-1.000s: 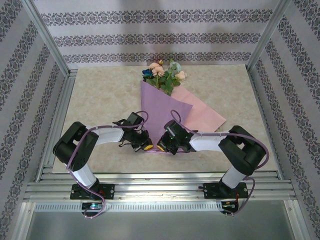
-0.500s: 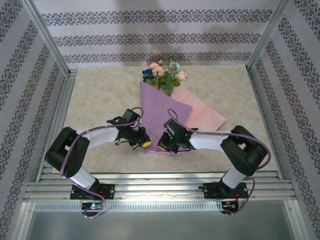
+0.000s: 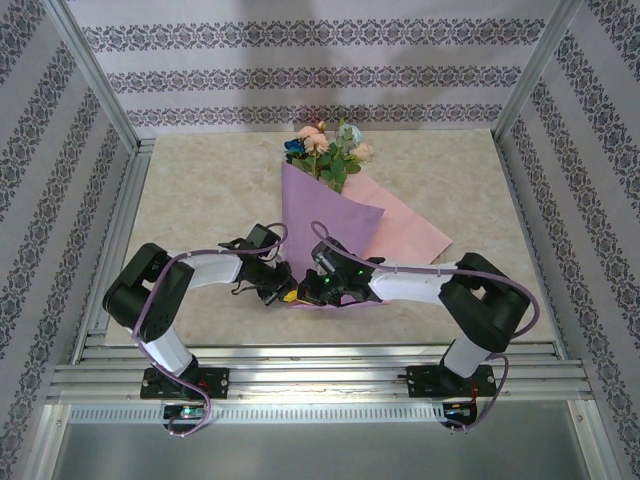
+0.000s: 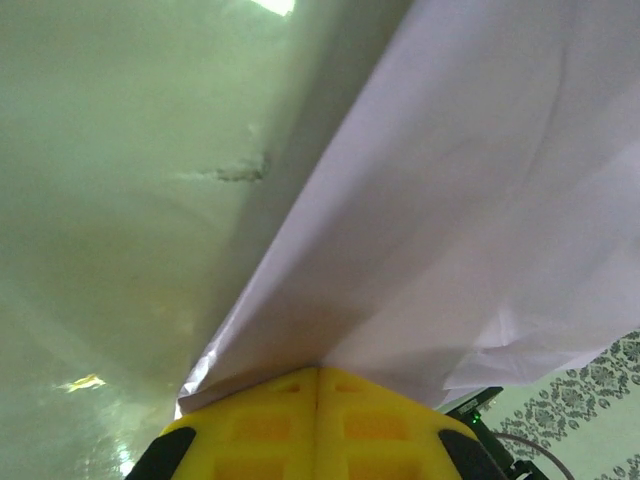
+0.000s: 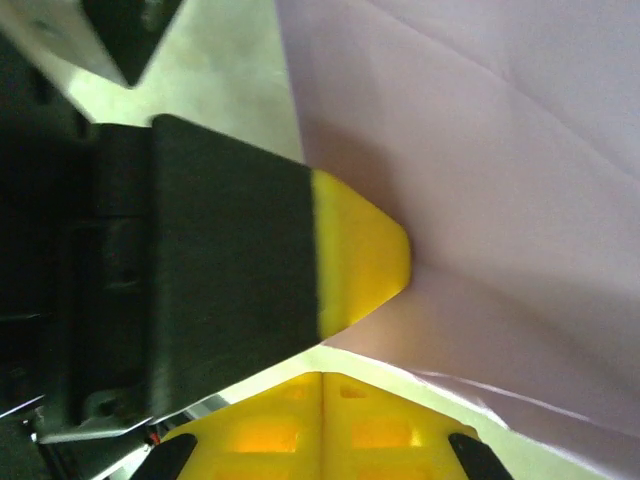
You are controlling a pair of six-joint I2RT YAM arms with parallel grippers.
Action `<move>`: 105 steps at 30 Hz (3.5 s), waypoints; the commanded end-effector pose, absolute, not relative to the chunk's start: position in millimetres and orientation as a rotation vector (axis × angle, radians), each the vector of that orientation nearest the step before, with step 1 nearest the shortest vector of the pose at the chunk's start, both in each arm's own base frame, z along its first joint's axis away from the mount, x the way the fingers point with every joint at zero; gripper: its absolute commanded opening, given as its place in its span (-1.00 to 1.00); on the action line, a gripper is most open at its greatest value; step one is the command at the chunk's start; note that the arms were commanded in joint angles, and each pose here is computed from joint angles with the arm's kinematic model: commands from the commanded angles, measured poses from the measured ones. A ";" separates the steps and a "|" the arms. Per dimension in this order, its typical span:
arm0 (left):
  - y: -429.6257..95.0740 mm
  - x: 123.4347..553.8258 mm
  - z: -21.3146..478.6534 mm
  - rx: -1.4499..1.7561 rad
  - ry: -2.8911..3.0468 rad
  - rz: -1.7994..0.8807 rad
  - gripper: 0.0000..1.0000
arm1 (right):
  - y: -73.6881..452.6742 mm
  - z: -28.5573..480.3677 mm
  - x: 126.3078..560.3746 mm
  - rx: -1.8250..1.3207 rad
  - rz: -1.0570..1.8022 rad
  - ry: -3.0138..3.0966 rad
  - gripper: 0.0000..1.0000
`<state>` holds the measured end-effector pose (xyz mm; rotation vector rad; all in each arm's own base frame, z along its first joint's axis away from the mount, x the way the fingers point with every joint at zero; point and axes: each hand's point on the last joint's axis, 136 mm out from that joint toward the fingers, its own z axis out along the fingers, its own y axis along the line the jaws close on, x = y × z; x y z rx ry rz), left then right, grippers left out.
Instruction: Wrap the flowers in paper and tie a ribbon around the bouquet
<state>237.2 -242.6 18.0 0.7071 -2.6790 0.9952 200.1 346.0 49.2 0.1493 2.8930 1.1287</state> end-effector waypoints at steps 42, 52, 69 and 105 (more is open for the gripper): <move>-279.6 249.5 62.5 0.539 -2.699 1.004 -0.82 | 166.6 26.5 187.1 0.552 0.699 2.867 -0.24; -289.3 225.1 20.6 0.517 -2.648 0.908 -0.82 | 159.1 19.1 202.4 0.590 0.661 2.822 -0.29; -277.0 218.2 1.7 0.496 -2.681 0.818 -0.84 | 127.7 16.5 190.8 0.825 0.518 2.777 -0.25; -275.7 223.2 1.0 0.521 -2.689 0.823 -0.84 | 163.4 95.4 219.6 0.582 0.666 2.571 -1.00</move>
